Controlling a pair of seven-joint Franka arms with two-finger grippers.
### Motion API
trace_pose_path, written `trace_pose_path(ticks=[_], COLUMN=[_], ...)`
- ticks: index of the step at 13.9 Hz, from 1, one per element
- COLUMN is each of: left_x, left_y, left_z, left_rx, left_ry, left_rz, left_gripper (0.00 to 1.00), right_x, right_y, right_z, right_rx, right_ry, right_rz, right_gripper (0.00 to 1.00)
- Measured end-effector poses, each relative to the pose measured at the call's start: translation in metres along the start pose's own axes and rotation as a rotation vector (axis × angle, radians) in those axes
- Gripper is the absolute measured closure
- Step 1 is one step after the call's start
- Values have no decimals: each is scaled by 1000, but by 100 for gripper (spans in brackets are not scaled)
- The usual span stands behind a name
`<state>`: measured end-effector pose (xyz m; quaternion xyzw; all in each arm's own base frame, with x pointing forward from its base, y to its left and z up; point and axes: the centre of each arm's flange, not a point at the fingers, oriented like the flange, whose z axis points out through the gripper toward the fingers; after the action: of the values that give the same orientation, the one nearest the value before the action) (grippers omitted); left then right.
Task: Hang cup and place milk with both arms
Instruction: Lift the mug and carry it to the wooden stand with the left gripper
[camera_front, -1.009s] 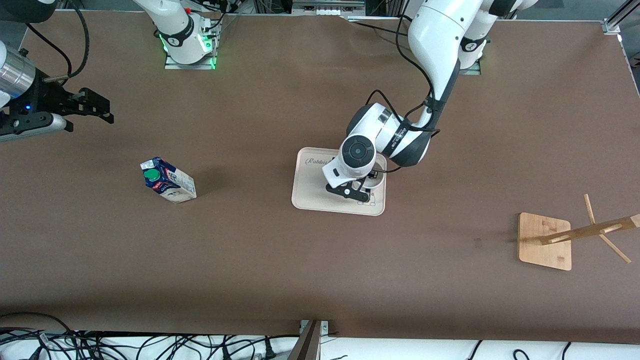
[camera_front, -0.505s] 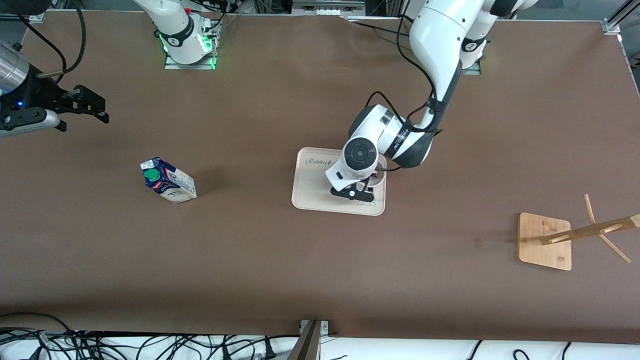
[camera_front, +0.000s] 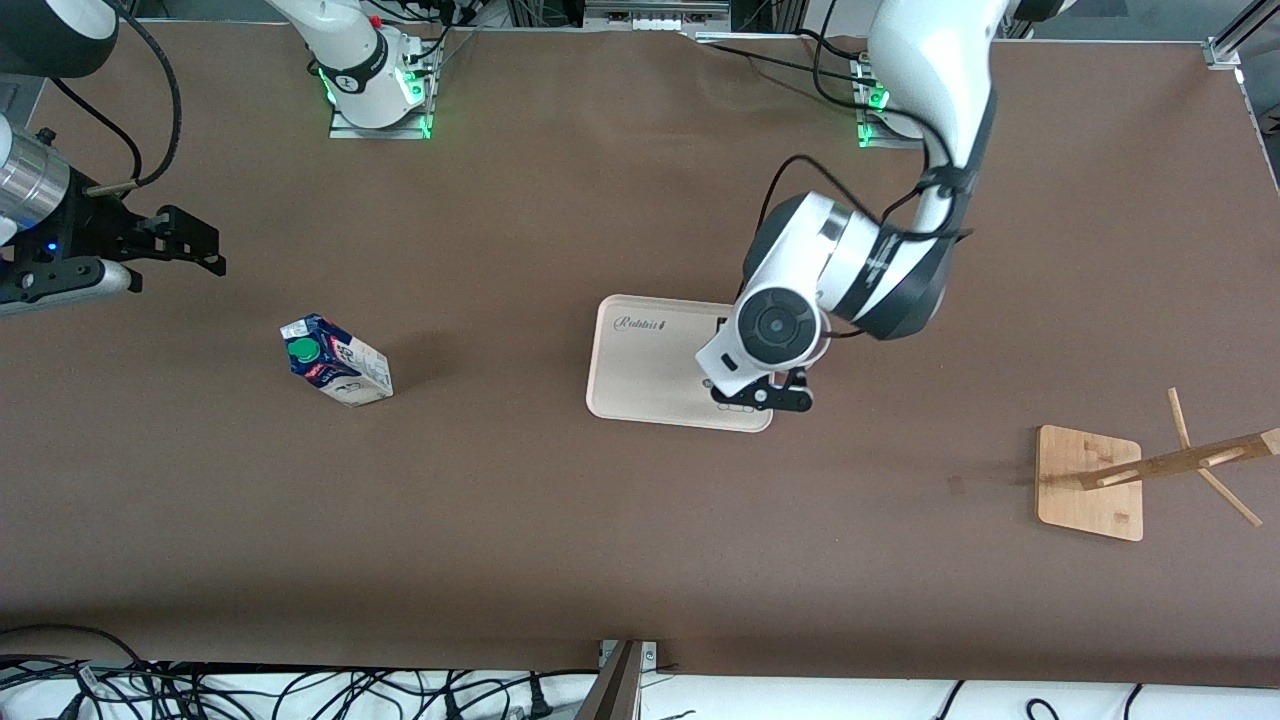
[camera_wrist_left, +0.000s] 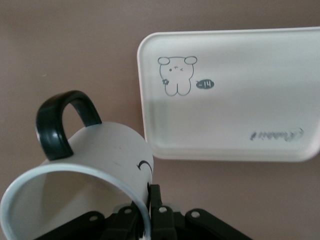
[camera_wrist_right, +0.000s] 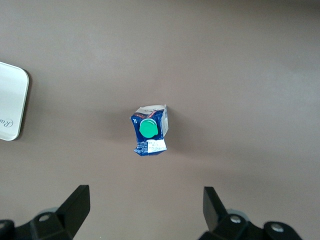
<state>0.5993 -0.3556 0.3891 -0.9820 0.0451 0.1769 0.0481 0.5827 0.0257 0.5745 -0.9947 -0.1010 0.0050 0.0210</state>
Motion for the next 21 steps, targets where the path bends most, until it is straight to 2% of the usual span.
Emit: trace_pose_path(ticks=[2,4,6,8,9,11,14,16,19,21], left_x=[-27,-39,-33,-27,-29,-32,-25,-23,-21,-16], left_y=[-26,-78,-157,-238,-270,-305,-347,-375,-396,-408], left_z=[-63,-108,-138,-157,-158,-150,-124,-111,-99,-94], left_rx=[-14,-34,-62,-90,-107,-172,-321,-385,-401,-390], left_ry=[55,121,219,345,372,368,339,331,326,350], left_rz=[-7,46,109,87,60,16,-47,-78,-109,-82], left_gripper=[94,94,94,94,94,94,94,94,94,94], right_x=[2,3,3,3,3,3,3,3,3,3], right_y=[2,3,3,3,3,3,2,2,2,2], right_z=[1,2,2,2,2,2,1,0,0,-1], right_rx=[-2,-6,-6,-6,-6,-6,-7,-7,-7,-7], right_ry=[-1,-3,-3,-3,-3,-3,-1,1,2,2], right_rz=[2,2,3,3,3,3,1,1,1,1], right_gripper=[0,0,0,0,0,0,0,0,0,0])
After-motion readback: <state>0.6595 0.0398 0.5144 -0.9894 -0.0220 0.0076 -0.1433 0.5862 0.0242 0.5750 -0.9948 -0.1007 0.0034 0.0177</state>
